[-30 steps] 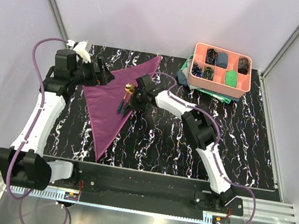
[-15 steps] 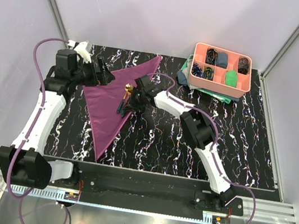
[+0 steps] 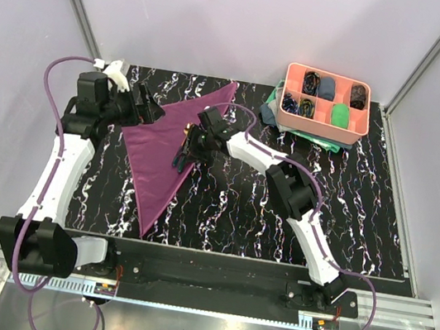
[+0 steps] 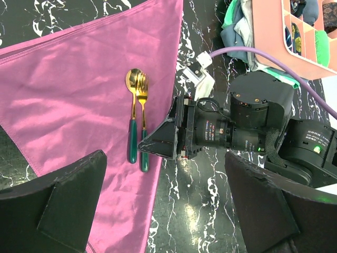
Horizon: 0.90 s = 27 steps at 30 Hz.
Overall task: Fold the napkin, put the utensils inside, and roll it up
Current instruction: Place the utensil onto the napkin
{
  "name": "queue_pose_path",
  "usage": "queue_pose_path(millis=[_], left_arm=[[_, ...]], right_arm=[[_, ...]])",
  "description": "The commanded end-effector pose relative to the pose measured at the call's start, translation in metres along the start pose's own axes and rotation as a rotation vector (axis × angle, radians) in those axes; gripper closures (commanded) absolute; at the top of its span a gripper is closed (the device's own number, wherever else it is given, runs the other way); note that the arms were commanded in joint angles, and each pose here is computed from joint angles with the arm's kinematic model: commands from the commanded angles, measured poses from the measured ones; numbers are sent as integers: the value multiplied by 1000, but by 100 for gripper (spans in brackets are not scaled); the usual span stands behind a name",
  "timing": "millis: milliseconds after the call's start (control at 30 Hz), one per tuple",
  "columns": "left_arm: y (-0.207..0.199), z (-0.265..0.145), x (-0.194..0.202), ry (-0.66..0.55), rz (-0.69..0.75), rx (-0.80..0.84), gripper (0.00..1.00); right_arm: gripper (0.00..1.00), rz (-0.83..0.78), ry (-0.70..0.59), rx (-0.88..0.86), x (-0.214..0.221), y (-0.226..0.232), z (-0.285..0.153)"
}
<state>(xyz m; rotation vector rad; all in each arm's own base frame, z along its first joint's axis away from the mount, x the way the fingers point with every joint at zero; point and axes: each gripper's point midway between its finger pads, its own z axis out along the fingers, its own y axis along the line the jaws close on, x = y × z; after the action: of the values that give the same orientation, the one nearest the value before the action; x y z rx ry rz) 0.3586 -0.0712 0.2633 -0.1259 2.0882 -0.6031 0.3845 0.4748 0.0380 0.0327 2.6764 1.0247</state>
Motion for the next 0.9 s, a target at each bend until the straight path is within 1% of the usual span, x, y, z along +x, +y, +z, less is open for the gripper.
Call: queue_pose_path(millis=[0, 100, 167, 233, 267, 367, 500, 667, 700, 800, 867], left_arm=[[-6, -5, -17, -67, 28, 23, 4], [-6, -10, -20, -80, 26, 29, 4], [-9, -17, -26, -101, 22, 43, 4], [-5, -23, -31, -130, 24, 24, 4], [-4, -24, -33, -143, 27, 15, 3], [3, -24, -34, -161, 36, -15, 3], [7, -21, -32, -150, 32, -25, 3], [14, -20, -32, -158, 43, -64, 3], [16, -20, -34, -162, 49, -71, 3], [17, -23, -36, -165, 60, -82, 3], [18, -24, -36, -172, 64, -94, 3]], right_arm=[[52, -110, -104, -81, -33, 40, -34], [52, -120, -151, -65, -53, 30, -41], [52, -158, -187, -71, -69, 28, -52], [52, -179, -219, -78, -82, 27, -60], [52, -178, -237, -72, -93, 19, -63], [52, -135, -272, -94, -116, 1, -67], [52, -71, -287, -125, -138, -21, -60], [51, -42, -303, -105, -160, -52, -49], [51, -24, -313, -97, -170, -65, -49], [51, 30, -331, -98, -188, -85, -50], [51, 33, -342, -114, -198, -86, -52]])
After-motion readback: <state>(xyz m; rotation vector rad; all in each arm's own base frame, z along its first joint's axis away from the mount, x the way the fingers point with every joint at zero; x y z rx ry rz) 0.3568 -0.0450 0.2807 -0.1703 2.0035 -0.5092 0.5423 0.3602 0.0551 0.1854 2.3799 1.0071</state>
